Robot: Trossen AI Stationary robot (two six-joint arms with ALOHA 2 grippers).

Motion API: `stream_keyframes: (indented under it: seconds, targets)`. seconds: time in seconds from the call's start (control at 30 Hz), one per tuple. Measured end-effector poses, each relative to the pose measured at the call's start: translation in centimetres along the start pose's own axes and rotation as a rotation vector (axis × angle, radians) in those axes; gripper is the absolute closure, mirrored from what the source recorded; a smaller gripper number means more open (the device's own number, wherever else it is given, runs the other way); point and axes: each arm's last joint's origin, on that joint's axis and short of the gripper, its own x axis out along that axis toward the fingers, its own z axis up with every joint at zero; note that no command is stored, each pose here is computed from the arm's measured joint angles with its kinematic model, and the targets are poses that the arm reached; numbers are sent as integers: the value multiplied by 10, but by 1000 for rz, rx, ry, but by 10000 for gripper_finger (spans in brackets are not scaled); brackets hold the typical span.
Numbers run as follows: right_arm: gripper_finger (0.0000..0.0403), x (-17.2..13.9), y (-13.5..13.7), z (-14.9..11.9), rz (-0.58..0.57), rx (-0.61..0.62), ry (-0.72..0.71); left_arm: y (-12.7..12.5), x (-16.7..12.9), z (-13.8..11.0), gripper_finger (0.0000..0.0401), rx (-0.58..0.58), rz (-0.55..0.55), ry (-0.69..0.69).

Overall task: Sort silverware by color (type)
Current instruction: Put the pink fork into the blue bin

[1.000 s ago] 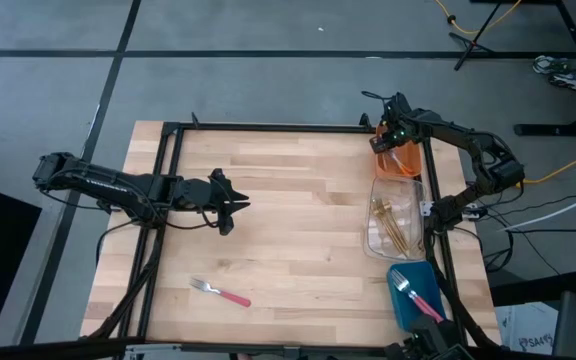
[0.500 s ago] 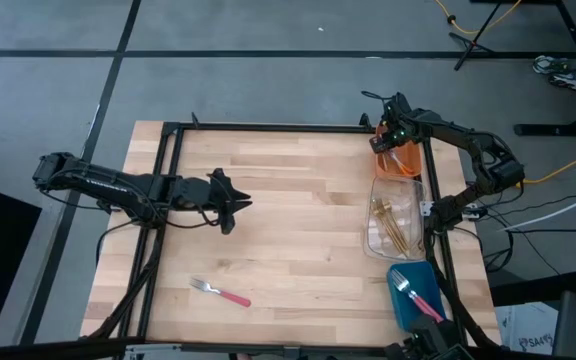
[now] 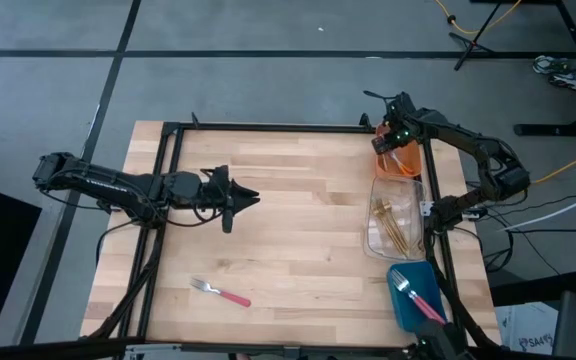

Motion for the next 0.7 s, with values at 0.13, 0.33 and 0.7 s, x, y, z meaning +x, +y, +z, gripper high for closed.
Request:
stream_keyframes:
  seconds: [0.13,0.33,0.7]
  targets:
    - [336,-22,-1,-1,30,17,-83,0,0,1,324,-2,-4,-8]
    - [336,-58,-2,-11,88,47,-177,-1,1,0,324,-2,-3,-6]
    - [336,-113,58,-38,303,-95,-338,-23,26,-18,324,84,-85,-4]
